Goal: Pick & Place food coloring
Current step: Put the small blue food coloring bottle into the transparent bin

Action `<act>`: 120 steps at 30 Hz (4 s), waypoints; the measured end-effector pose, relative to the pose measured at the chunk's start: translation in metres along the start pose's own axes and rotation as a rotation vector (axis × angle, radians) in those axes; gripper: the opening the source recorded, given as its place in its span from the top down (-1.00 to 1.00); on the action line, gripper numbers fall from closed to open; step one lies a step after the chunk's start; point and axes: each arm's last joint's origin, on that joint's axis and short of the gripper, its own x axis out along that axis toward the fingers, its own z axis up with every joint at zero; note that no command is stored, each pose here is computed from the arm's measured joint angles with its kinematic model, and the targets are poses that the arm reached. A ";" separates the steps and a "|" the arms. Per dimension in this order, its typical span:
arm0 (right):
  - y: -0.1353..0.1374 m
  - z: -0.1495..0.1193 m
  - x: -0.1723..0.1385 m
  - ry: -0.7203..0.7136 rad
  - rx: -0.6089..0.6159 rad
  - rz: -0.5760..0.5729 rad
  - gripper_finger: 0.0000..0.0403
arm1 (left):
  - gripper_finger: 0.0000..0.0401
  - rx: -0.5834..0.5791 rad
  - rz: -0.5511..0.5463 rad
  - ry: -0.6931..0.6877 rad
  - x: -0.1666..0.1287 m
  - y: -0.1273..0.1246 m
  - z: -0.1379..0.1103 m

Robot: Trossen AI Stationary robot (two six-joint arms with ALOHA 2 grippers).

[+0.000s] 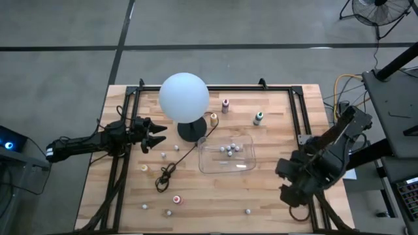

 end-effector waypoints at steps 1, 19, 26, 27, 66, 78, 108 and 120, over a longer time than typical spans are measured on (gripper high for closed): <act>0.001 -0.004 0.002 0.006 0.018 -0.009 -0.42 | -0.39 0.000 0.000 0.000 0.000 0.000 0.000; 0.020 -0.076 0.067 0.169 -0.063 -0.065 -0.38 | -0.39 0.000 0.001 0.001 0.000 0.000 0.000; 0.013 -0.100 0.095 0.249 -0.125 -0.065 -0.33 | -0.39 0.000 0.001 0.001 0.000 0.000 0.000; 0.012 -0.104 0.099 0.261 -0.132 -0.064 -0.32 | -0.39 0.000 0.001 0.001 0.000 0.000 0.000; -0.007 -0.125 0.157 0.261 -0.261 0.046 -0.26 | -0.39 0.000 0.002 0.002 0.000 0.000 0.000; -0.006 -0.124 0.157 0.240 -0.263 0.054 -0.18 | -0.39 0.000 0.002 0.003 0.000 0.000 0.000; -0.006 -0.123 0.157 0.206 -0.302 0.059 0.78 | -0.39 0.000 0.002 0.003 0.000 0.000 0.000; -0.002 -0.121 0.150 0.207 -0.332 0.054 0.78 | -0.39 0.000 0.002 0.003 0.000 0.000 0.000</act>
